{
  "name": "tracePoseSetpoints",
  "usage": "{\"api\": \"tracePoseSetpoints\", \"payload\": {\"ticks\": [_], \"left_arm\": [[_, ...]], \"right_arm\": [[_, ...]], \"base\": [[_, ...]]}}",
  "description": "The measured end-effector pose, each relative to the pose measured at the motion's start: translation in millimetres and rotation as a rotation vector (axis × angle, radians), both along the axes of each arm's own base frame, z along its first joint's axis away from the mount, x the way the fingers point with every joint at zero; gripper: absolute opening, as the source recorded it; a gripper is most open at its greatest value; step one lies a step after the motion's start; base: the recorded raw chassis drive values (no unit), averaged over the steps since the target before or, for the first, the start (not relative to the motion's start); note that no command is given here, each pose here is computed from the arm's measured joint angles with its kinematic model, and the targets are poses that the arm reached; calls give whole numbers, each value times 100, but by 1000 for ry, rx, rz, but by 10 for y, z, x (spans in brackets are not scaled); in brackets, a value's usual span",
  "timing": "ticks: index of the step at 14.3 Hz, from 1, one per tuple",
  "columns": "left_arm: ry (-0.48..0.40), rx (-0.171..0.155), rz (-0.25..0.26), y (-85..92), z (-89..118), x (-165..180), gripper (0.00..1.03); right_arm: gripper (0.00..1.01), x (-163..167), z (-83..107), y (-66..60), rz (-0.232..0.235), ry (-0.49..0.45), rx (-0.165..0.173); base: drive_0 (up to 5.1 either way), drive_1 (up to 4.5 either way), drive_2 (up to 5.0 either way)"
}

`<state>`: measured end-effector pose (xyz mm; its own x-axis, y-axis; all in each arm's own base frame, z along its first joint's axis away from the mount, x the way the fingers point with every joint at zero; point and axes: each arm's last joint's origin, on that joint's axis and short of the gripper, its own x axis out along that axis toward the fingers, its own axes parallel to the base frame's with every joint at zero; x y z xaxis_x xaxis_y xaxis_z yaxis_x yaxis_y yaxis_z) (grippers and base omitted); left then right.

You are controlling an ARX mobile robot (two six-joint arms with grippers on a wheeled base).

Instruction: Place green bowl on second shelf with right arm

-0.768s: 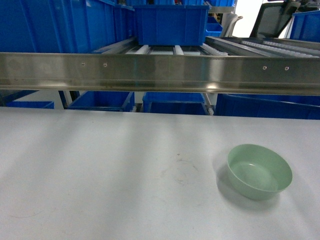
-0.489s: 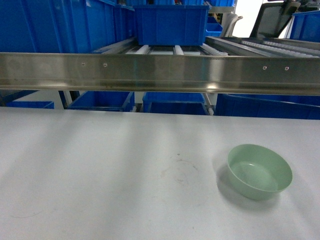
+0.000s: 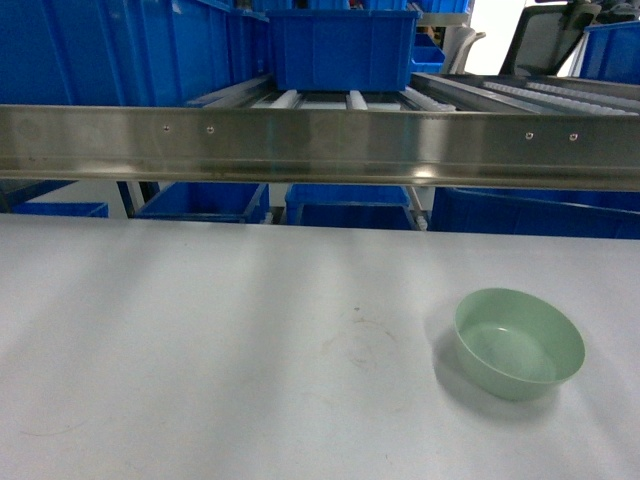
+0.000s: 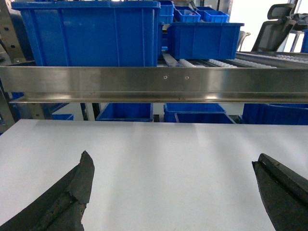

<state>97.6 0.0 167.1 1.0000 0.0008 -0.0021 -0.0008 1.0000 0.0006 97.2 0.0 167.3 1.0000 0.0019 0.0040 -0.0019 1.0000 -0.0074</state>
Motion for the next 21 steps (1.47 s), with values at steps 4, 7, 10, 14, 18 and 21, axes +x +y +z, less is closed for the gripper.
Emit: {"api": "tracePoseSetpoints", "payload": {"ticks": [4, 7, 10, 14, 18, 21], "left_arm": [[0, 0, 0, 0, 0, 0, 98], [0, 0, 0, 0, 0, 0, 98], [0, 0, 0, 0, 0, 0, 98], [0, 0, 0, 0, 0, 0, 98], [0, 0, 0, 0, 0, 0, 98], [0, 0, 0, 0, 0, 0, 98]], "right_arm": [[98, 0, 0, 0, 0, 0, 0], [98, 30, 98, 61, 10, -91, -16], [98, 416, 186, 206, 51, -20, -73], [98, 1045, 311, 320, 132, 258, -131], [98, 1794, 447, 438, 216, 393, -239], [98, 2187, 288, 493, 275, 593, -285]], "base": [[0, 0, 0], [0, 0, 0], [0, 0, 0], [0, 0, 0], [0, 0, 0], [0, 0, 0]]}}
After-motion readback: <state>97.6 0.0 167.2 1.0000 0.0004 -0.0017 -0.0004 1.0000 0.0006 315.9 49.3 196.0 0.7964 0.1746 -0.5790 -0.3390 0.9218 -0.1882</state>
